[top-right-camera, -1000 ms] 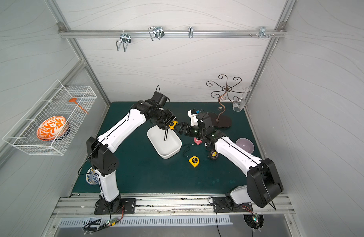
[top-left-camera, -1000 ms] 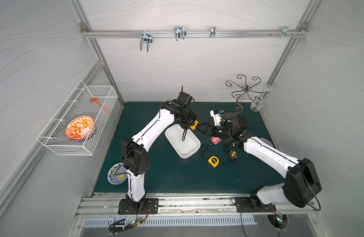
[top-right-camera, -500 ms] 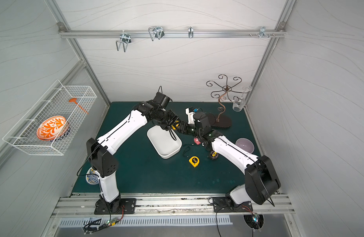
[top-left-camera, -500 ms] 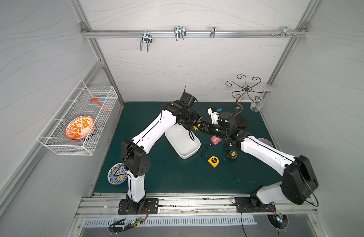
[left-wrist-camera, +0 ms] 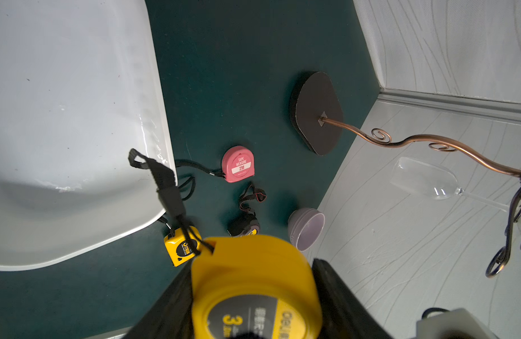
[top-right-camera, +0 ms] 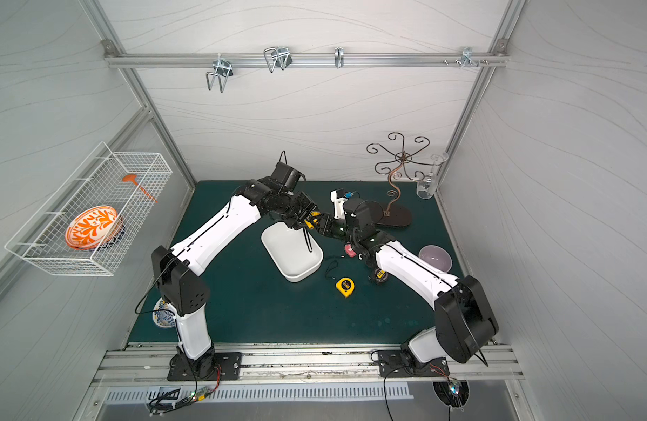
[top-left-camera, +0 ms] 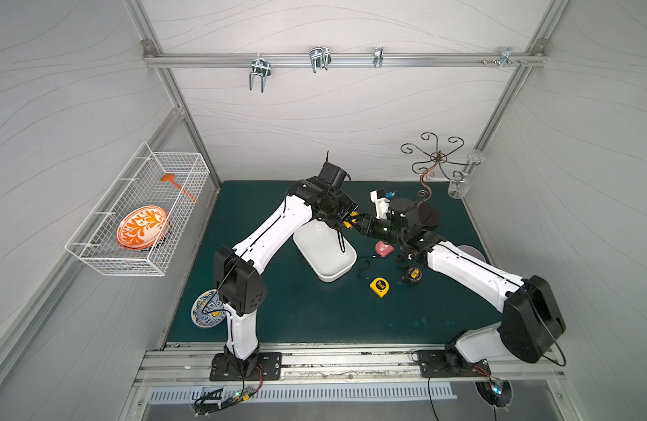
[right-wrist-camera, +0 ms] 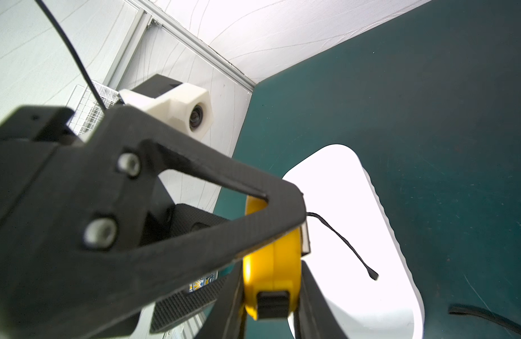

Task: Take the tape measure out of the storage box
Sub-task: Place the tape measure at the center of the board.

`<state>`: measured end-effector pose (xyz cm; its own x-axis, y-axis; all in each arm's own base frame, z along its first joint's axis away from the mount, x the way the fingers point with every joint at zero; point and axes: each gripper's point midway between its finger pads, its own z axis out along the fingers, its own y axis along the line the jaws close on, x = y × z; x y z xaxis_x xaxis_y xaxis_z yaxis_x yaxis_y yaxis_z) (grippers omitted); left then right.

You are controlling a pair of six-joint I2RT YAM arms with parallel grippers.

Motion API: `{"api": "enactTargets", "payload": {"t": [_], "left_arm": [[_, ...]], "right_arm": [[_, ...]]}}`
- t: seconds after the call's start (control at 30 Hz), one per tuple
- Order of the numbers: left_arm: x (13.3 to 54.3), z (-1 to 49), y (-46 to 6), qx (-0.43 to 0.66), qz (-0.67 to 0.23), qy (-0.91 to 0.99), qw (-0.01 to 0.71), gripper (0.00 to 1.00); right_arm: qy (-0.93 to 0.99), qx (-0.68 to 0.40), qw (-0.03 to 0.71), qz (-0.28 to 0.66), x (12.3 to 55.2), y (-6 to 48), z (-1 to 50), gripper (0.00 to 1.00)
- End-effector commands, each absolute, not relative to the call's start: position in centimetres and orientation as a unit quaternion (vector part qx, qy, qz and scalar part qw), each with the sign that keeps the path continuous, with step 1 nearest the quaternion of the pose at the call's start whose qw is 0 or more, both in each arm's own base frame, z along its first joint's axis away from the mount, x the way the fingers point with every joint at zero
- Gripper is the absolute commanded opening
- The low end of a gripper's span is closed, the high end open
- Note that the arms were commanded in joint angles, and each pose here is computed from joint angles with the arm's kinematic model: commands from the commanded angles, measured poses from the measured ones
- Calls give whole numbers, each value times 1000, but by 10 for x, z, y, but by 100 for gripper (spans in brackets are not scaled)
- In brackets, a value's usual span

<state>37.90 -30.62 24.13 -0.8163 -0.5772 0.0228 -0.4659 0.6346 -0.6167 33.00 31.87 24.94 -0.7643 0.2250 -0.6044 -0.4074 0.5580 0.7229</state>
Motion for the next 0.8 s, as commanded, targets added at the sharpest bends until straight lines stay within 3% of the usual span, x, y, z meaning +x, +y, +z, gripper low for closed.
{"api": "enactTargets", "payload": {"t": [0.0,0.1,0.13,0.43,0.77], "left_arm": [[384,273,-303,-269,-344,890,131,62],[388,277,-283,-268,-321,895,158,94],[390,279,-275,-267,-312,896,169,99],[383,266,-220,-254,-244,913,206,100],[375,255,-206,-245,-223,921,204,100]], "right_arm": [[822,-67,338,453,329,317,241,0],[825,-58,335,452,332,306,239,0],[825,-54,334,452,334,302,240,0],[818,-32,346,458,364,271,253,0],[830,10,329,451,419,242,214,2]]}}
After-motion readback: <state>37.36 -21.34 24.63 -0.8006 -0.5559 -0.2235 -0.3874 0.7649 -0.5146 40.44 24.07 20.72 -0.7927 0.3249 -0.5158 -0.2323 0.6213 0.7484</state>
